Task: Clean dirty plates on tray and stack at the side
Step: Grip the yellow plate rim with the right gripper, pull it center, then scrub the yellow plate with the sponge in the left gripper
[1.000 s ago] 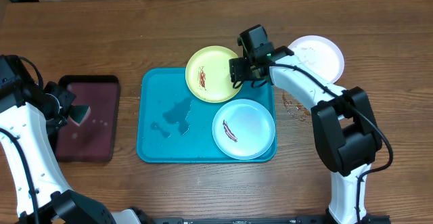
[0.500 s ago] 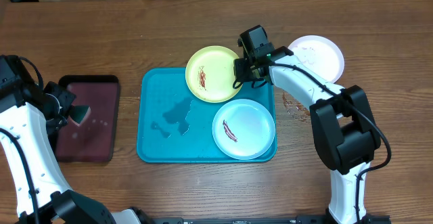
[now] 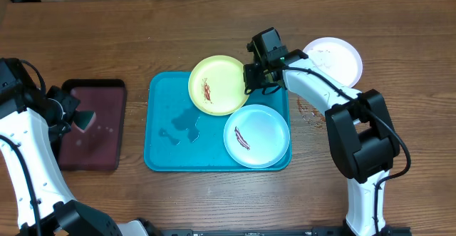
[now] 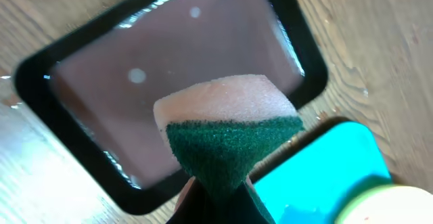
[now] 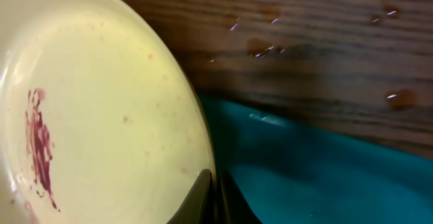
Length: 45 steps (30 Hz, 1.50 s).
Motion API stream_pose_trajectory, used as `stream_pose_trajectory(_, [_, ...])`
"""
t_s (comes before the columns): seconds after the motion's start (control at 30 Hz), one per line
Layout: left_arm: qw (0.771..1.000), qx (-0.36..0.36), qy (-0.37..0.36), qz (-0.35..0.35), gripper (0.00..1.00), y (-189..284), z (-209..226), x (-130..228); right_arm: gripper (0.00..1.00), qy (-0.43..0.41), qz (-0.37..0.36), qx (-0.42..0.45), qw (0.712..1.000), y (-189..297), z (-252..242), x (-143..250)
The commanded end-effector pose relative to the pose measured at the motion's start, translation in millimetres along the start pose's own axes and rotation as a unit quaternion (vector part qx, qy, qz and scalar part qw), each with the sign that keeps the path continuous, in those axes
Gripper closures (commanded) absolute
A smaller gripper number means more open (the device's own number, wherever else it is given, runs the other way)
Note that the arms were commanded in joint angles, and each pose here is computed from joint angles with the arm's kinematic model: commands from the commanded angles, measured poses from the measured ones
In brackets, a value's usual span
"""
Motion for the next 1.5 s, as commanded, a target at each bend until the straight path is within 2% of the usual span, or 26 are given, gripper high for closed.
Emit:
stream_pose_trajectory(0.0, [0.995,0.076,-0.05,0.029,0.96,1,-18,6,0.96,0.016,0.025,-0.038,0.999,-4,25,11])
stream_pose_trajectory(0.13, [0.98,0.15,-0.12,0.043,0.96,4,-41,14,0.96,0.036,0.045,-0.044,0.997,-8,48,27])
stream_pose_trajectory(0.33, [0.971,0.163,-0.162,0.058,0.96,4,-64,33,0.96,0.022,0.053,-0.047,0.997,-13,79,42])
stream_pose_trajectory(0.57, [0.953,0.173,-0.237,0.077,0.96,1,-103,69,0.96,-0.036,0.045,-0.015,0.998,-14,76,42])
stream_pose_trajectory(0.77, [0.956,0.126,-0.241,0.112,0.96,-28,-124,98,0.96,-0.079,0.049,0.022,0.995,-14,66,46])
stream_pose_trajectory(0.97, [0.935,0.133,-0.283,0.167,0.96,-69,-154,134,0.96,-0.083,0.054,0.025,0.995,-16,64,50])
stream_pose_trajectory(1.17, [0.898,0.174,-0.342,0.214,0.96,-109,-187,179,0.96,-0.083,0.054,0.026,0.995,-16,64,50])
stream_pose_trajectory(1.33, [0.885,0.173,-0.368,0.226,0.96,-132,-198,205,0.96,-0.082,0.052,0.026,0.995,-16,64,49])
stream_pose_trajectory(1.47, [0.888,0.132,-0.378,0.227,0.96,-151,-191,213,0.96,-0.082,0.048,0.033,0.995,-16,62,49])
Point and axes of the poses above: each gripper's point midway between its finger pads, its own y axis back along the fingers, its own z axis along the line the jaws close on, x = y × z, the point moved 5 cm from there along y, back along the fingers
